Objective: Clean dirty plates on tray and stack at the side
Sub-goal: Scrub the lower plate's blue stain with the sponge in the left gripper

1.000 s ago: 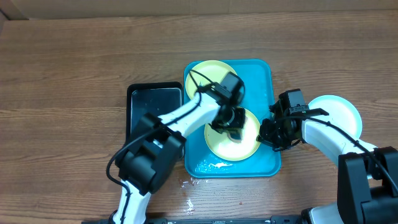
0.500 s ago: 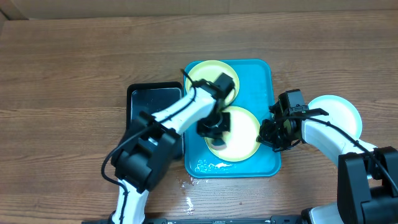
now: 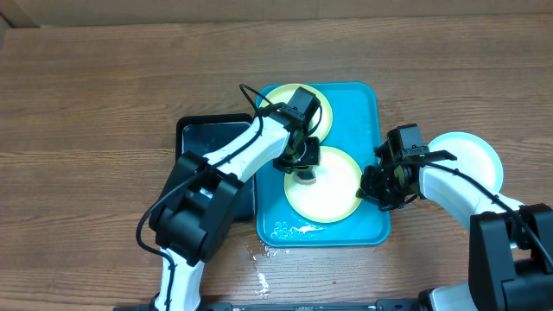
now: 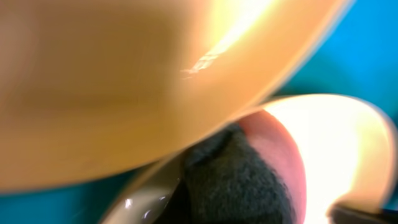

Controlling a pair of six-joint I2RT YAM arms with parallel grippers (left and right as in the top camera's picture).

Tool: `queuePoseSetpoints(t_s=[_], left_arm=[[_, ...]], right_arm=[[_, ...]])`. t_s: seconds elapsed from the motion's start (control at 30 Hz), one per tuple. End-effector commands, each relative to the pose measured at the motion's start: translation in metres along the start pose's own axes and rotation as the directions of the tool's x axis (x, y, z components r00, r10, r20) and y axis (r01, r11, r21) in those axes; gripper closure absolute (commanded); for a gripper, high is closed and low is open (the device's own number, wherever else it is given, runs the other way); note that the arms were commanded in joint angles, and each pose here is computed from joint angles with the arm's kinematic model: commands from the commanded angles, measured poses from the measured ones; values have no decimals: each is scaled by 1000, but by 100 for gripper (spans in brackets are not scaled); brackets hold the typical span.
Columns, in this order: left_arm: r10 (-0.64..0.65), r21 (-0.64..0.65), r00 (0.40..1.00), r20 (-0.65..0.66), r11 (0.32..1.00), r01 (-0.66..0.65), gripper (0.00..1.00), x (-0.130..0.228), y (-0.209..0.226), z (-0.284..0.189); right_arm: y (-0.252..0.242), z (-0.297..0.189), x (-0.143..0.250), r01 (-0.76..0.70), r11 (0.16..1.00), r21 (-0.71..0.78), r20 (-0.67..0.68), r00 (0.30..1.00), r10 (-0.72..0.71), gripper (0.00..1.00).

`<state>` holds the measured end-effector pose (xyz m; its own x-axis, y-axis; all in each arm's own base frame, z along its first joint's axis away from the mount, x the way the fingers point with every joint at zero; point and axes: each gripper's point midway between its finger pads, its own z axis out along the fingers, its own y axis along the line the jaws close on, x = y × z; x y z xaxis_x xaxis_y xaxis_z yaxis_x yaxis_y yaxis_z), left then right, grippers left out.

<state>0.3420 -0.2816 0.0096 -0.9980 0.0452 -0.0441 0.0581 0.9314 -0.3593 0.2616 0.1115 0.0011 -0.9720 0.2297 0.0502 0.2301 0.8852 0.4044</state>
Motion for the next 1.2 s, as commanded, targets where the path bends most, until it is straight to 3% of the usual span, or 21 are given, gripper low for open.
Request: queuePoseSetpoints(t_s=[0.0, 0.2, 0.43, 0.6, 0.83, 1.17], left_arm=[[61, 149, 992, -106, 988, -45, 96, 26, -27, 22], [152, 258, 975, -161, 960, -107, 96, 54, -66, 39], [164, 225, 965, -203, 967, -117, 96, 68, -63, 46], [5, 0, 975, -220, 1000, -5, 96, 55, -9, 35], [-94, -302, 983, -161, 953, 42, 96, 39, 58, 10], [-57, -421, 996, -71, 907, 21, 96, 18, 80, -1]], right_arm=[[-22, 11, 11, -30, 996, 82, -36, 999, 33, 96], [-21, 11, 11, -29, 996, 81, -34, 999, 32, 96], [-22, 11, 12, -30, 996, 82, -37, 999, 33, 96], [-22, 11, 12, -30, 996, 82, -37, 999, 33, 96], [-21, 11, 11, -29, 996, 81, -34, 999, 32, 96], [-21, 11, 11, -29, 996, 81, -34, 999, 32, 96]])
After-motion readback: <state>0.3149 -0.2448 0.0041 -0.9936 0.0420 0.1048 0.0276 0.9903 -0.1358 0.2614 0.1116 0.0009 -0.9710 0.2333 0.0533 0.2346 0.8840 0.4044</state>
